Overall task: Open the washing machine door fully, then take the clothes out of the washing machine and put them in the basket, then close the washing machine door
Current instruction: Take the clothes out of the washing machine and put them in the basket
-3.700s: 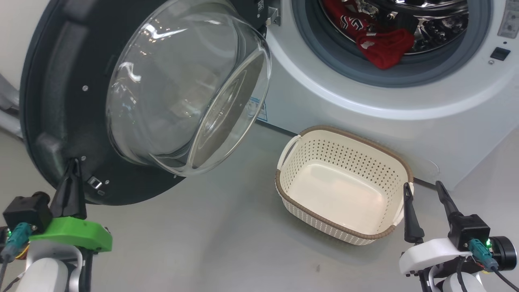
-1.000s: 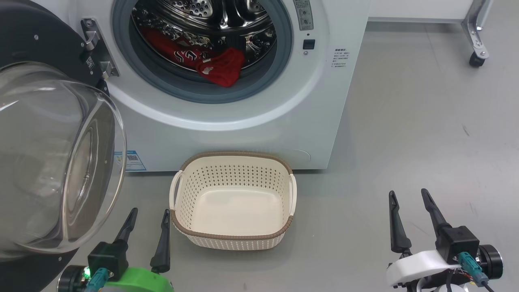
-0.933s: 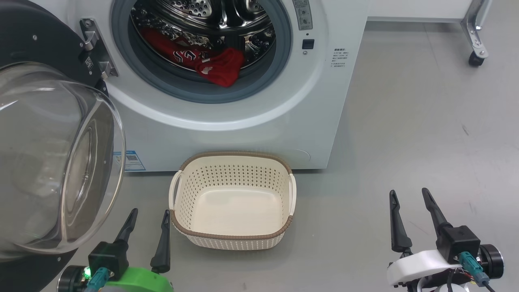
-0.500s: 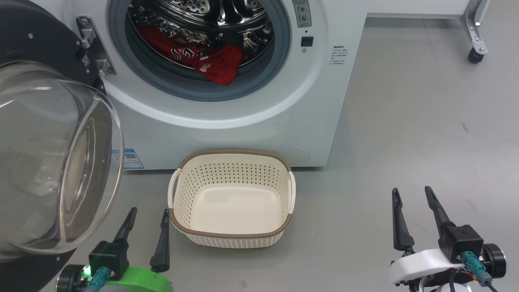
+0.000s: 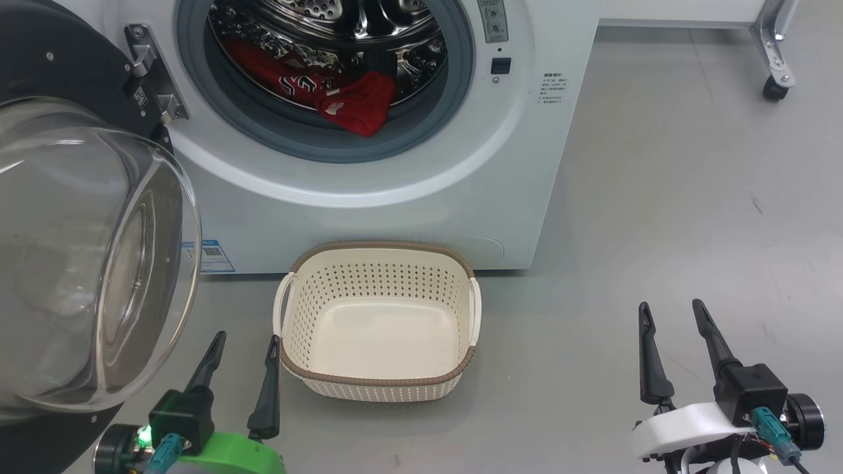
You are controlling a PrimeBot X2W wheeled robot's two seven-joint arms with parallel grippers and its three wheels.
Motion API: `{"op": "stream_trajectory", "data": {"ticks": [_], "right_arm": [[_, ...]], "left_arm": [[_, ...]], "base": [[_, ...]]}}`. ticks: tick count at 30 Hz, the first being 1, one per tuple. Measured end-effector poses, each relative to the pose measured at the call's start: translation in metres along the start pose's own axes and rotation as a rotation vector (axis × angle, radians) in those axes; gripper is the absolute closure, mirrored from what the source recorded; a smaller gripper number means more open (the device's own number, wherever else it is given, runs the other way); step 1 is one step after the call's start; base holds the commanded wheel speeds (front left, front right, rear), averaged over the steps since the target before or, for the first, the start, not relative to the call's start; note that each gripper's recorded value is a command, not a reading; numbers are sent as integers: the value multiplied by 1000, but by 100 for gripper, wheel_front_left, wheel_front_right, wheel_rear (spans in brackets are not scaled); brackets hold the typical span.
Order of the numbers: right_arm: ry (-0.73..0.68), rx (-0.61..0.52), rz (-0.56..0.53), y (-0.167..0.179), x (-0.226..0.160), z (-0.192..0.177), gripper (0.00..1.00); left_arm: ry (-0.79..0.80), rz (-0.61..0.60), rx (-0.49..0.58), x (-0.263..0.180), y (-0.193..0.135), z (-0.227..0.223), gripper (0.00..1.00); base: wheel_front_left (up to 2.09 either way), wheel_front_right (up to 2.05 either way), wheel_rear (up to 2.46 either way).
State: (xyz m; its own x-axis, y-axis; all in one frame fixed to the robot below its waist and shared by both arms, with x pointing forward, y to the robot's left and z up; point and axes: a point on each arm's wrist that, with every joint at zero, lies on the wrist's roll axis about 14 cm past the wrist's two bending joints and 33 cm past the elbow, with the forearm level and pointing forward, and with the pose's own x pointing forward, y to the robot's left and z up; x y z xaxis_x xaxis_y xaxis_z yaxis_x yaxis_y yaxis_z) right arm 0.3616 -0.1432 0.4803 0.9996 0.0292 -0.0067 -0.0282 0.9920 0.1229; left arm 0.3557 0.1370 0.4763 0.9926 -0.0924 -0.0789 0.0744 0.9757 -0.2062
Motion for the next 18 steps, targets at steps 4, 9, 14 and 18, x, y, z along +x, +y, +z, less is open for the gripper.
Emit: {"op": "stream_trajectory", "data": {"ticks": [4, 9, 14, 18], "right_arm": [[0, -1, 0, 0, 0, 0, 0], [1, 0, -1, 0, 0, 0, 0], [0, 2, -2, 0, 0, 0, 0], [-2, 2, -3, 0, 0, 1, 0]], "left_arm": [[-3, -7, 0, 1, -3, 1, 0], [-2, -10, 3, 1, -3, 1, 0], [-3, -12, 6, 1, -4, 1, 0], [-4, -17, 5, 1, -6, 1, 0]], "base": [[40, -40, 0], [58, -58, 0], [79, -79, 0], [98, -98, 0]]}}
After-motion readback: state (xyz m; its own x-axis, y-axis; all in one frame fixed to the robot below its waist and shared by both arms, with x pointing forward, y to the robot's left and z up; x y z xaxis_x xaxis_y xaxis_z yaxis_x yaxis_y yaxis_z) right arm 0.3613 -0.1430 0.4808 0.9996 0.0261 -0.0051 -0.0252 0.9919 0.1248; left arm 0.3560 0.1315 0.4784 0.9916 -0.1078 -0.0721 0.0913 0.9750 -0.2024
